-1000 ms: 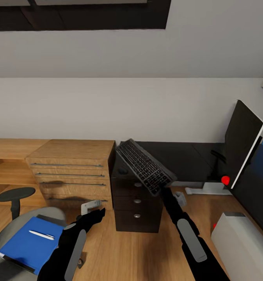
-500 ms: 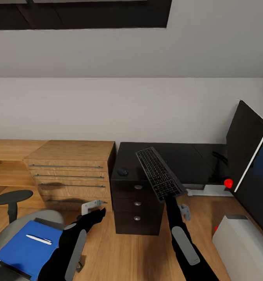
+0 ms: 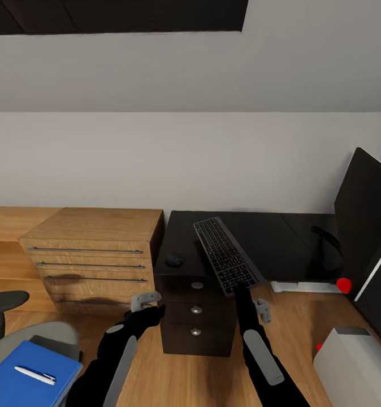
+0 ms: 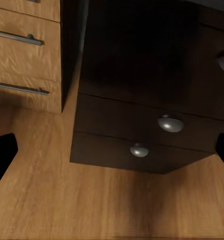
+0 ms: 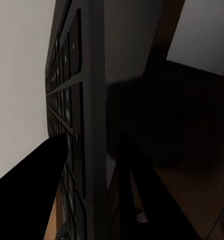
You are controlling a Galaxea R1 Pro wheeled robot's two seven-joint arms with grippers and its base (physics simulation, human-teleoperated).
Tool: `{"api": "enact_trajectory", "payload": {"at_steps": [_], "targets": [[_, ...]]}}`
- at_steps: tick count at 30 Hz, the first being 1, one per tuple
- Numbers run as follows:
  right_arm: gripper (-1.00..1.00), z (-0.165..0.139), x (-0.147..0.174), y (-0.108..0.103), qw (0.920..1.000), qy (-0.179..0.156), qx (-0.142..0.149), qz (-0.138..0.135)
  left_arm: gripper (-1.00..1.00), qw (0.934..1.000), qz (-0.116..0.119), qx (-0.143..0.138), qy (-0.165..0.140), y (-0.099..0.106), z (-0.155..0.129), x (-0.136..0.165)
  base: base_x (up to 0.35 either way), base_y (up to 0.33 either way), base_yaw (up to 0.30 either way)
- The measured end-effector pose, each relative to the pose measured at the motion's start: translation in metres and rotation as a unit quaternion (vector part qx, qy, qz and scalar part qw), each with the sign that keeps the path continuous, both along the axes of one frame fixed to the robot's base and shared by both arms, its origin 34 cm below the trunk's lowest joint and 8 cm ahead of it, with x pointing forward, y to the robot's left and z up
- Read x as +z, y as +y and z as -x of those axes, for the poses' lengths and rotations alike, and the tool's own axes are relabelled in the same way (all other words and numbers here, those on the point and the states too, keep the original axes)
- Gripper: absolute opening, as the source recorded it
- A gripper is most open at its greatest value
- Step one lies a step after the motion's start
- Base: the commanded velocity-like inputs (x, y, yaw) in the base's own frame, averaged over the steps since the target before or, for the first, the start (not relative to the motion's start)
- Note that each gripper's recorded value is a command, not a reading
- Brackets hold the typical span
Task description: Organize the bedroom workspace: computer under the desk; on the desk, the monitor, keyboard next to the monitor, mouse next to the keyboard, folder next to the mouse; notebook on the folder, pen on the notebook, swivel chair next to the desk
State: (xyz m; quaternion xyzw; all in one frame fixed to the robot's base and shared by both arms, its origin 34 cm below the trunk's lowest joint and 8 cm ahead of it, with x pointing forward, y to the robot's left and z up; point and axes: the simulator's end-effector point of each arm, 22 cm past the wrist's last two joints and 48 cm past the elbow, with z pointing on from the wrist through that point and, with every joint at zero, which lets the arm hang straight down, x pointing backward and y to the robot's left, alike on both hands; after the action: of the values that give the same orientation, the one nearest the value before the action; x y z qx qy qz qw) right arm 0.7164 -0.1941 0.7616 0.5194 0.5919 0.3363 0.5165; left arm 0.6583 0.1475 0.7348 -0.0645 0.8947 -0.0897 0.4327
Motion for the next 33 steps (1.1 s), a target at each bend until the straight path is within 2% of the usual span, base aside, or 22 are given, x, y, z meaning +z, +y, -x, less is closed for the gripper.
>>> {"api": "enact_trajectory", "payload": {"at_steps": [4, 10, 11, 12, 18, 33], "targets": [[-1.0, 0.0, 0.0, 0.0, 1.0, 0.001, 0.0, 0.0, 1.0, 1.0, 0.0, -0.003, -0.002, -0.003, 0.0, 0.002, 0.007, -0.002, 0.0], [-1.0, 0.001, -0.004, 0.0, 0.9999, 0.009, -0.003, -0.003, 1.0, 0.9994, 0.009, 0.003, -0.034, 0.0, 0.011, 0.027, 0.001, 0.0, 0.0], [-1.0, 0.003, -0.01, -0.002, 0.9997, 0.024, -0.007, -0.006, 1.0, 0.9986, 0.014, -0.011, -0.049, -0.013, 0.026, 0.04, 0.051, 0.0, 0.0], [-1.0, 0.004, -0.011, -0.002, 0.9996, 0.027, -0.007, -0.003, 1.0, 0.9984, 0.015, -0.018, -0.051, -0.019, 0.031, 0.042, 0.132, 0.0, 0.0], [-1.0, 0.005, -0.013, -0.001, 0.9995, 0.031, -0.007, -0.003, 1.0, 0.9985, 0.01, -0.019, -0.05, -0.022, 0.037, 0.042, 0.195, 0.0, 0.0], [-1.0, 0.003, -0.008, -0.001, 0.9997, 0.024, -0.008, -0.004, 1.0, 0.9987, 0.01, -0.02, -0.045, -0.024, 0.038, 0.038, 0.008, 0.0, 0.0]]}}
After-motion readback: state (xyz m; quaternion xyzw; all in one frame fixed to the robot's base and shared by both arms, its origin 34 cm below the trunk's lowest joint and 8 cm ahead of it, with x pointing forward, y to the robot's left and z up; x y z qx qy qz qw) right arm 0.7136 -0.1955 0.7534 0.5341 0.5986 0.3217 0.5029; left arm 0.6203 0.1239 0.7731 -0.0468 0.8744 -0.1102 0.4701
